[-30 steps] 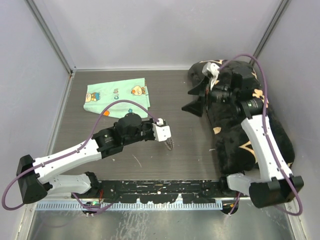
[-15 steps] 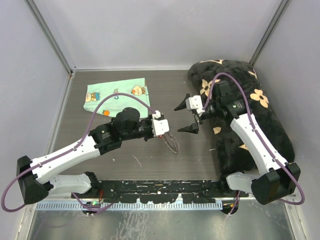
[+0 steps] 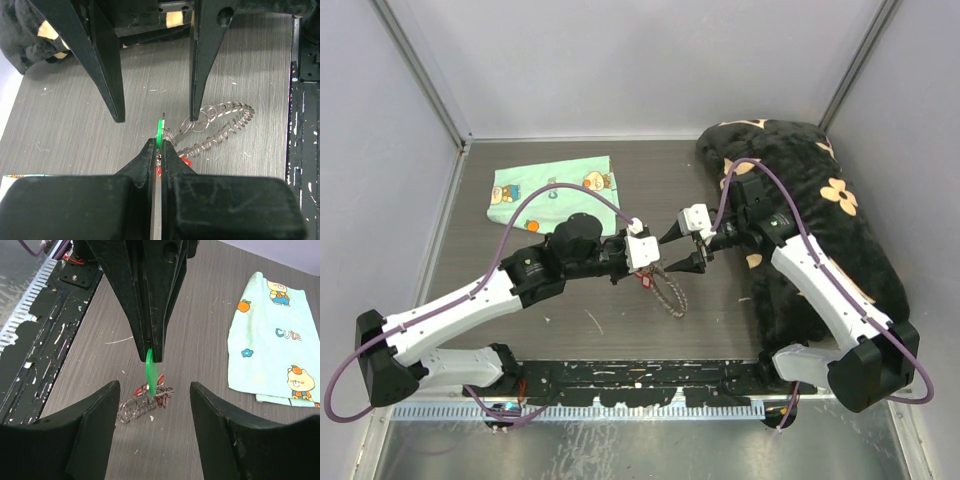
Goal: Remove the keys from the keyring
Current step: Remove the key from the keyring.
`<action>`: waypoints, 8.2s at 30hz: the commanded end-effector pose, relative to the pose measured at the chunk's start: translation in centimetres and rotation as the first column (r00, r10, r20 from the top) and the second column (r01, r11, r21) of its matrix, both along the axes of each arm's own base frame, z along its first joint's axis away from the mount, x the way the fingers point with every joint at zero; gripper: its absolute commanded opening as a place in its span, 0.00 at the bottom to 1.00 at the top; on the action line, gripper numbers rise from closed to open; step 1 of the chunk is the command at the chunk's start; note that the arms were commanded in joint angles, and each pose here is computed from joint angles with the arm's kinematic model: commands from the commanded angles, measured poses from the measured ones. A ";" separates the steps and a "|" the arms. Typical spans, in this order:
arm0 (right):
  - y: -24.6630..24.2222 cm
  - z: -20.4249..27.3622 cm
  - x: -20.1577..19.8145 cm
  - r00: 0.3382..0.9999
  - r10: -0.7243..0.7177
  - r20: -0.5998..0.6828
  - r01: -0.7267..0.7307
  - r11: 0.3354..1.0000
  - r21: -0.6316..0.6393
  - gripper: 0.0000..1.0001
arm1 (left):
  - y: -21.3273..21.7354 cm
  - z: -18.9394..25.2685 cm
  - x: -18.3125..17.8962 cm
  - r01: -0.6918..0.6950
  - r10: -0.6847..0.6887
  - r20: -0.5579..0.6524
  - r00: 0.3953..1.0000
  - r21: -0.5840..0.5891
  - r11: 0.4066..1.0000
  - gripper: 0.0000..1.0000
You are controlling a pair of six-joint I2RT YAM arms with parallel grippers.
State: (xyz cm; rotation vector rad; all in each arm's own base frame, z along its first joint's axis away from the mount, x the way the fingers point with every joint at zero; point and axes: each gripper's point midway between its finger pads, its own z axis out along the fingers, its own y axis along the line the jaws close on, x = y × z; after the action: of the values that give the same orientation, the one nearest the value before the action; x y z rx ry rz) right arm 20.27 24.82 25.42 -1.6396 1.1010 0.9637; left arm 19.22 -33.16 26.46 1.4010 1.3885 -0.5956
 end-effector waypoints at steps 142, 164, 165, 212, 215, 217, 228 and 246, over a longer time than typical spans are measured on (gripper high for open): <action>-1.8 4.1 -3.1 0.938 0.182 -0.294 -0.104 0.959 0.263 0.09 | -3.4 2.3 -6.3 0.240 -0.378 -0.215 0.901 -0.478 0.845 0.00; -1.7 0.7 -2.3 0.940 0.112 -0.323 -0.043 0.976 0.212 0.13 | -2.0 4.1 -6.5 0.278 -0.425 -0.199 0.883 -0.508 0.815 0.00; -1.7 0.5 -2.3 0.939 0.110 -0.326 -0.041 0.977 0.210 0.13 | -2.0 4.1 -6.5 0.278 -0.427 -0.199 0.882 -0.512 0.813 0.00; -1.6 1.5 -2.0 0.942 -0.028 -0.333 0.065 0.993 0.102 0.39 | -0.2 5.3 -2.1 -0.046 -0.173 -0.225 0.959 -0.725 0.688 0.00; -1.1 1.3 -1.9 0.941 -0.028 -0.337 0.063 0.994 0.094 0.37 | -0.4 5.5 -2.2 -0.043 -0.185 -0.229 0.956 -0.731 0.681 0.00; -0.9 1.2 -1.9 0.940 -0.025 -0.339 0.059 0.994 0.091 0.36 | -0.6 5.5 -2.2 -0.043 -0.192 -0.233 0.953 -0.734 0.678 0.00; -0.5 1.0 -2.0 0.931 -0.013 -0.364 0.052 0.994 0.098 0.33 | -1.1 5.3 -2.4 -0.033 -0.219 -0.247 0.944 -0.732 0.681 0.00; -0.6 1.4 -3.4 0.934 0.049 -0.354 -0.006 0.993 0.122 0.26 | -1.2 5.2 -2.4 -0.036 -0.222 -0.253 0.942 -0.732 0.680 0.00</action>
State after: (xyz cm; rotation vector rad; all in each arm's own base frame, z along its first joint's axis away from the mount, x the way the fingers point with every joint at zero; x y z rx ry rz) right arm 17.52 24.24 25.53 -1.3954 1.3128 1.3498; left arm 17.20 -34.57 27.19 0.7563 1.2795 -1.3146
